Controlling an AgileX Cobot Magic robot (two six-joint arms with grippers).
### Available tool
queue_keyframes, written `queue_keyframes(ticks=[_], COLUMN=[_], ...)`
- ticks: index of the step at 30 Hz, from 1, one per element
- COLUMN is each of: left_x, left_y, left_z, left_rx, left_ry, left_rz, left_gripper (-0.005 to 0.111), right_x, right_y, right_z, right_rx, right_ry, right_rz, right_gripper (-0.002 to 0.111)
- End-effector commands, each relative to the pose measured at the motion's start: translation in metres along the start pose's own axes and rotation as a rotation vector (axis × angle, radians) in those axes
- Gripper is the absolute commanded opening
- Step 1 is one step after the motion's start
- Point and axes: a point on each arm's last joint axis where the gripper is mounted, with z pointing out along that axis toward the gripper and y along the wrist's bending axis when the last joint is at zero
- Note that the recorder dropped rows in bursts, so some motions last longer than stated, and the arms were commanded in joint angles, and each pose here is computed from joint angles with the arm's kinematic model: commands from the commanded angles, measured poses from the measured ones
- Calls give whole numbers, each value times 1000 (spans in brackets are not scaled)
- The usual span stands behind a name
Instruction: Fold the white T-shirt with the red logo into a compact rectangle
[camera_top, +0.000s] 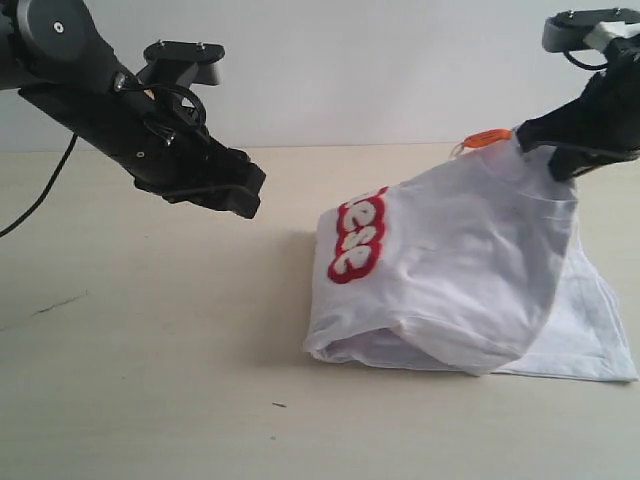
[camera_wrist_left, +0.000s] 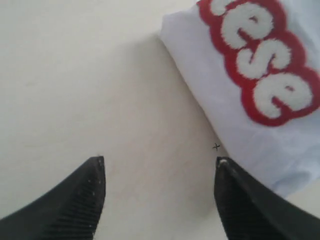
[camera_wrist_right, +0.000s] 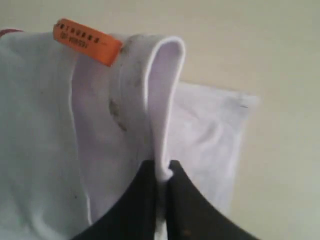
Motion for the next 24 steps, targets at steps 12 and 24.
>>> queue_keyframes(ticks=[12, 24], left_x=[3, 13], left_y=[-4, -9], left_z=[4, 34], left_rx=[57, 174], left_ry=[20, 110], left_rz=[71, 128], left_gripper=[62, 36], right_x=[10, 12], right_y=[-40, 23], right_z=[44, 74], right_rx=[408, -234], right_ry=[182, 213], right_rz=[38, 8], right_gripper=[40, 2])
